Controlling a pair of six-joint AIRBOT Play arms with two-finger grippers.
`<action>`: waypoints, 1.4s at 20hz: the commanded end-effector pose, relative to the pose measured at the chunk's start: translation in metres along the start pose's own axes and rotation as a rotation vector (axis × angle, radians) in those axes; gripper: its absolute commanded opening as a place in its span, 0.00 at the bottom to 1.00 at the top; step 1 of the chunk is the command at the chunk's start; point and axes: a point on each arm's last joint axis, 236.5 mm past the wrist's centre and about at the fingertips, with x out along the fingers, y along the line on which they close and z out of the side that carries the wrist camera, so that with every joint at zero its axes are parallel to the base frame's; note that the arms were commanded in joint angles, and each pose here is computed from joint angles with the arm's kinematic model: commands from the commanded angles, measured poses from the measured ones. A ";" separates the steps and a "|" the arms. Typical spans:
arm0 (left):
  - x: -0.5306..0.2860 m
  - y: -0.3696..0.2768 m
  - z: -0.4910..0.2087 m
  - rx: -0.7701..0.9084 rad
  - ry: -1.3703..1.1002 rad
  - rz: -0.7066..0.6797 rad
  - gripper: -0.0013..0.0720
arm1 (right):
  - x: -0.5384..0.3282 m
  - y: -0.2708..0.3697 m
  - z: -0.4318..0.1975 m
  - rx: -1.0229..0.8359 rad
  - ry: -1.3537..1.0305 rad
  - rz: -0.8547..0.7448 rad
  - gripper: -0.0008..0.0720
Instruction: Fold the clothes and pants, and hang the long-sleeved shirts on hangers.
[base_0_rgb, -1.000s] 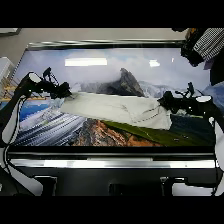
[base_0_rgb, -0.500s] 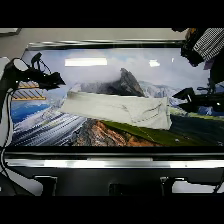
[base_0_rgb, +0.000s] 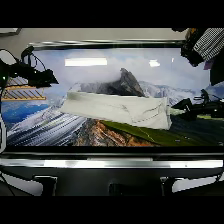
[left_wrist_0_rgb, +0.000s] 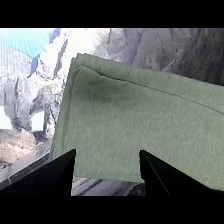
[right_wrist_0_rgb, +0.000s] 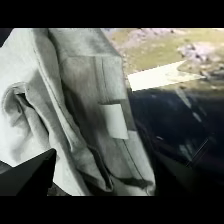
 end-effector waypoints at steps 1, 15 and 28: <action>-0.002 0.001 -0.002 0.001 0.006 0.005 0.64 | 0.017 -0.001 0.000 -0.009 0.022 0.020 0.97; -0.001 0.001 -0.002 0.001 0.010 0.005 0.64 | 0.064 0.019 -0.013 -0.077 0.099 0.009 0.72; 0.087 -0.116 -0.040 -0.031 0.139 -0.200 0.05 | -0.027 0.074 -0.035 -0.045 0.080 -0.116 0.06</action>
